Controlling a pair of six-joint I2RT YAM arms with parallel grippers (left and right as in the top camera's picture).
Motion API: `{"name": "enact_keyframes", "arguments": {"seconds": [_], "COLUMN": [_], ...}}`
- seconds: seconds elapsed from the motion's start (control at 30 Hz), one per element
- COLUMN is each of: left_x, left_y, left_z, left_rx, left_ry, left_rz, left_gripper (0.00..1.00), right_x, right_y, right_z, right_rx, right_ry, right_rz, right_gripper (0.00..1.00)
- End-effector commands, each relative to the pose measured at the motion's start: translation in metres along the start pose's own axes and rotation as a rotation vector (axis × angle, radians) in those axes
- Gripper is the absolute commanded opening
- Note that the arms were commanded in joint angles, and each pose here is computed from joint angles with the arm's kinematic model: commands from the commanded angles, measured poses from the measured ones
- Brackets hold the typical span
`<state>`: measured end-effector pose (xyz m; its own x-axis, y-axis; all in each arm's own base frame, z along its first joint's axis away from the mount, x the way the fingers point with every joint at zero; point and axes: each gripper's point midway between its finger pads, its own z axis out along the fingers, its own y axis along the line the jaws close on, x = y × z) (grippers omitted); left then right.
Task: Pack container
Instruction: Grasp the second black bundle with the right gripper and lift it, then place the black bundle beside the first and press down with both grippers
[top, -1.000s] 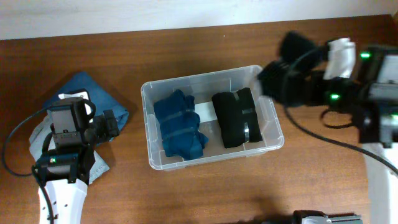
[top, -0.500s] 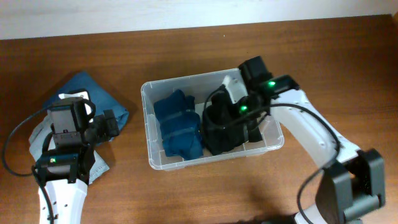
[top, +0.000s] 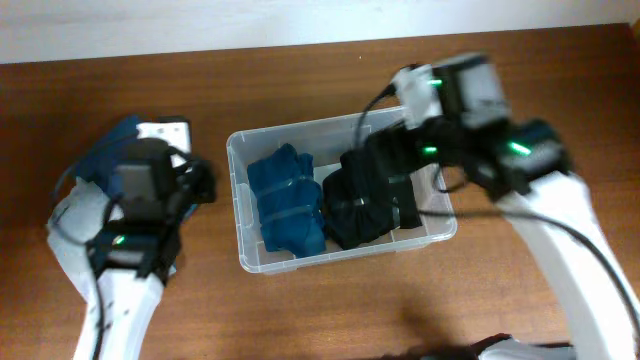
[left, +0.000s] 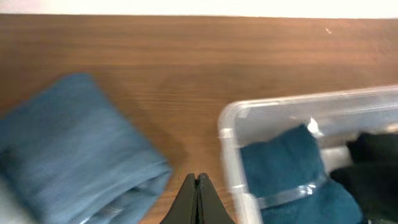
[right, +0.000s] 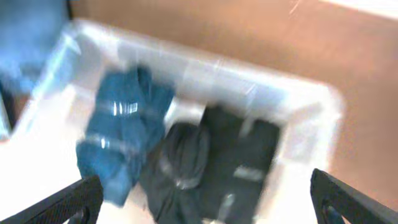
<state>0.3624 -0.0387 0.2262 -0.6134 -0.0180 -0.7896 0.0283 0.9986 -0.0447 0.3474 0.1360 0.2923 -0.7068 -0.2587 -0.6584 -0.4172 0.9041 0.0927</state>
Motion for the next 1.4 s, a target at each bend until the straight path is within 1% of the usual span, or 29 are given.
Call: {"name": "enact_keyframes", "arguments": {"seconds": [0.0,0.1,0.13,0.17,0.4,0.53,0.6,0.73,0.87,0.93,0.97,1.0,1.03,1.1,1.13,1.17,1.2,1.23,1.3,1.37], "left_x": [0.016,0.027,0.031,0.032,0.043,0.045,0.039,0.021,0.015,0.014,0.014,0.014,0.013,0.011,0.008,0.005,0.001,-0.003,-0.010,-0.015], "left_y": [-0.031,-0.049,-0.064,-0.070,-0.081,-0.079,-0.076,-0.079,-0.080,-0.080,-0.079,-0.079,-0.079,-0.079,-0.078,-0.078,-0.074,-0.069,-0.054,-0.027], "left_z": [0.037,0.064,0.080,0.087,0.124,0.138,0.143,0.144,0.144,0.144,0.144,0.143,0.141,0.135,0.128,0.120,0.109,0.098,0.072,0.043], "left_rx": [0.068,0.112,0.166,0.184,0.199,0.181,0.159,0.169,0.171,0.171,0.170,0.170,0.170,0.170,0.169,0.168,0.156,0.142,0.105,0.042], "left_ry": [0.082,0.117,0.121,0.119,0.121,0.108,0.078,0.003,-0.015,-0.019,-0.019,-0.020,-0.015,-0.007,-0.004,-0.003,-0.001,0.002,0.010,0.008], "left_rz": [0.046,0.065,0.071,0.074,0.083,0.083,0.082,0.103,0.102,0.102,0.101,0.101,0.101,0.103,0.116,0.127,0.127,0.124,0.106,0.067], "left_gripper": [0.00,0.00,0.01,0.01,0.01,0.00,0.00,0.01,0.01,0.02,0.04,0.08,0.21,0.55,0.69,0.81,0.87,0.98,0.99,0.99], "right_x": [-0.004,0.008,0.017,0.020,0.029,0.031,0.031,0.033,0.034,0.035,0.036,0.036,0.036,0.037,0.038,0.038,0.039,0.039,0.040,0.042], "right_y": [-0.035,-0.049,-0.056,-0.058,-0.064,-0.065,-0.065,-0.065,-0.064,-0.064,-0.064,-0.064,-0.064,-0.064,-0.065,-0.067,-0.070,-0.074,-0.080,-0.087], "right_z": [-0.039,-0.043,-0.041,-0.040,-0.028,-0.025,-0.024,-0.024,-0.024,-0.024,-0.024,-0.024,-0.025,-0.025,-0.025,-0.025,-0.026,-0.027,-0.029,-0.031], "right_rx": [0.120,0.148,0.159,0.162,0.163,0.162,0.162,0.161,0.160,0.160,0.160,0.160,0.160,0.159,0.164,0.175,0.192,0.207,0.217,0.231], "right_ry": [-0.072,-0.036,0.003,0.018,0.077,0.089,0.091,0.096,0.104,0.107,0.108,0.109,0.112,0.117,0.119,0.120,0.121,0.121,0.120,0.119], "right_rz": [0.062,0.102,0.125,0.133,0.152,0.154,0.155,0.156,0.157,0.158,0.158,0.158,0.155,0.141,0.139,0.140,0.142,0.147,0.162,0.181], "right_gripper": [0.99,0.99,0.99,0.99,0.98,0.99,0.99,0.99,0.99,0.99,0.99,0.99,0.99,0.98,0.98,0.99,0.99,0.98,0.99,0.98]}}
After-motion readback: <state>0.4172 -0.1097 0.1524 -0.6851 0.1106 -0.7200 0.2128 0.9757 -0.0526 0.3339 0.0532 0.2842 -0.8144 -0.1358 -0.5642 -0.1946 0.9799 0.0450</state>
